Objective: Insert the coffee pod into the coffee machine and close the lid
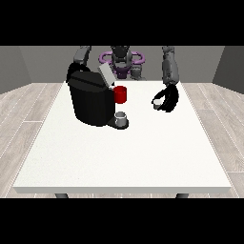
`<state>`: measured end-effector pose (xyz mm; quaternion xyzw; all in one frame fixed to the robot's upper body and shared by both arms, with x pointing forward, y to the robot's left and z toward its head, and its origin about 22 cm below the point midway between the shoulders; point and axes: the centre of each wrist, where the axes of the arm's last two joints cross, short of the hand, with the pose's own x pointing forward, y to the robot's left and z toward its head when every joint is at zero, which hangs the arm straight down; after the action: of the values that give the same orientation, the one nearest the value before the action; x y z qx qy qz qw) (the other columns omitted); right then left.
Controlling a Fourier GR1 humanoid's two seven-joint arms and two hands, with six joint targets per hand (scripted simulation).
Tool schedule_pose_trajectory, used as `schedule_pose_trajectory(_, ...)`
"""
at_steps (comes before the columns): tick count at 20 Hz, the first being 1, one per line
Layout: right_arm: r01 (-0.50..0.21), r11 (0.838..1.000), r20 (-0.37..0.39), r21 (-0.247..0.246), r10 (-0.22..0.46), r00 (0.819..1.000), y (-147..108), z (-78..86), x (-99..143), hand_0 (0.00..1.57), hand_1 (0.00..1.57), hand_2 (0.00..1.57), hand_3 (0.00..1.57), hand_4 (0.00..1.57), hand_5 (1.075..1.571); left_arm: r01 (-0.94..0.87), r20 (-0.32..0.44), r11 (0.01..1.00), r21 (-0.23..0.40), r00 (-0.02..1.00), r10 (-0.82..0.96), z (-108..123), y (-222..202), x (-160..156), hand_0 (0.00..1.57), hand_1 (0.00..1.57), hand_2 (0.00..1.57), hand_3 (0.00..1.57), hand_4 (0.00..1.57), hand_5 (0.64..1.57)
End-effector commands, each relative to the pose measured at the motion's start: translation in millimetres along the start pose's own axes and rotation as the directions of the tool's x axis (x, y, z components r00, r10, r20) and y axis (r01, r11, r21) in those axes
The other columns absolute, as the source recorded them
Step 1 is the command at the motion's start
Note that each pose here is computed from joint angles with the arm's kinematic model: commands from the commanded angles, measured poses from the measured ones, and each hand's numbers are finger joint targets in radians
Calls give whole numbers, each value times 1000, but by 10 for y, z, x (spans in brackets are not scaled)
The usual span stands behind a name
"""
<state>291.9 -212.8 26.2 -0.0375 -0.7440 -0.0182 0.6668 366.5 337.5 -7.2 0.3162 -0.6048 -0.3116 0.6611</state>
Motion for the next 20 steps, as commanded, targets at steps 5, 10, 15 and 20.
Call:
schedule_pose_trajectory(5,15,1000,-12,-20,-15,1000,-76,2,-163,0,0,0,0,426,1571,126,-6,991,-46,992,-126,-63,29,42,1115,1115,1173,966,280,1571)
schedule_pose_trajectory(10,19,998,-36,-63,-22,999,-140,-71,-176,0,0,0,0,430,1571,90,140,995,-32,987,-85,-195,129,286,1424,1424,1457,1423,564,1571)
schedule_pose_trajectory(15,26,999,-113,-35,-29,993,-129,62,-278,0,0,0,0,459,1571,59,192,996,-71,980,-44,-259,199,412,1388,1388,1408,1353,583,1571)
schedule_pose_trajectory(20,23,999,-87,-33,-26,996,-4,-112,-193,0,0,0,0,468,1571,67,266,997,-45,962,-52,-473,668,829,1258,1258,1321,1297,529,1571)
